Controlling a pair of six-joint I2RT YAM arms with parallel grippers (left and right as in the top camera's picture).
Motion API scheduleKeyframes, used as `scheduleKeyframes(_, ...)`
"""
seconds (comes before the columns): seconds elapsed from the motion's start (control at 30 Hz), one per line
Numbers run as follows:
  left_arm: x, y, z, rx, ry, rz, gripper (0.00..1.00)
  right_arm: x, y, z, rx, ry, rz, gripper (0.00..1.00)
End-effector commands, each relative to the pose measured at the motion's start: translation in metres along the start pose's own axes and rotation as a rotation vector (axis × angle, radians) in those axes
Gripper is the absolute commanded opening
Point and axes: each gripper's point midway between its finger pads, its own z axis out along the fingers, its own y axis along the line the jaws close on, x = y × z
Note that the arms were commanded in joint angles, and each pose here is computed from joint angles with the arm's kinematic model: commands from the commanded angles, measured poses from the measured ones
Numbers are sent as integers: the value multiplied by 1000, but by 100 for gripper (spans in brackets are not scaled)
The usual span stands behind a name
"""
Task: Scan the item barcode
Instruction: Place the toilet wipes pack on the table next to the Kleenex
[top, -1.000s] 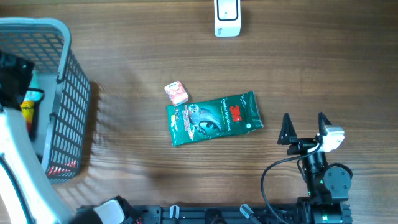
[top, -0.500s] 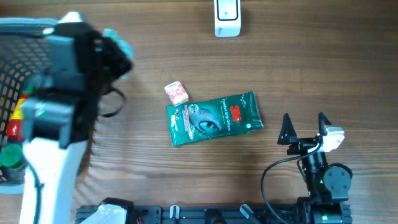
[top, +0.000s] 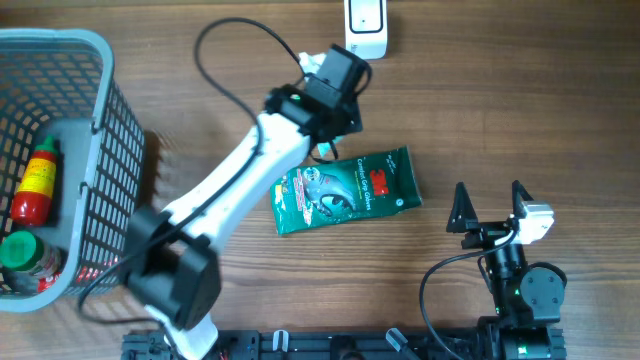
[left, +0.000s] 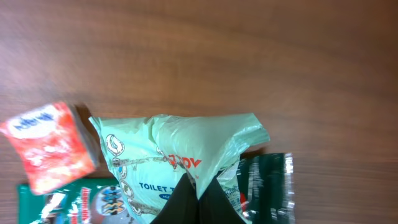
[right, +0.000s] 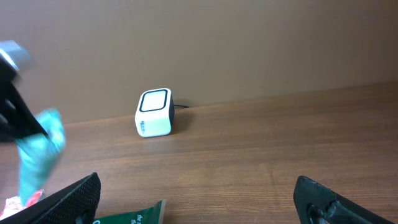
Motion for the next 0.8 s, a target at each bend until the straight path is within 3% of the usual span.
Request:
scheduleKeyframes(0.0, 28, 8, 49, -83, 84, -8, 4, -1, 3, 0, -18, -3, -12, 100)
scheduleKeyframes(0.17, 37, 11, 61, -104, 111, 1, 9, -1, 3, 0, -18, -3, -13, 100)
scheduleKeyframes(0.3, 19, -1, 35, -56, 58, -7, 40, -1, 3, 0, -18, -3, -13, 100)
scheduleKeyframes(0.33, 8, -7, 13, -29, 27, -7, 57, -1, 3, 0, -18, -3, -13, 100)
scheduleKeyframes(0.4, -3, -13, -11, 6, -10, 14, 70, -1, 3, 0, -18, -3, -13, 100)
scheduleKeyframes(0.57, -56, 14, -117, -36, -302, -25, 80, -1, 3, 0, -18, -3, -13, 100)
scheduleKeyframes(0.7, -91, 71, -212, -124, -564, -145, 96, -1, 3, 0, -18, -3, -13, 100)
scheduleKeyframes(0.77, -98, 107, -251, -176, -655, -219, 97, -1, 3, 0, -18, -3, -13, 100)
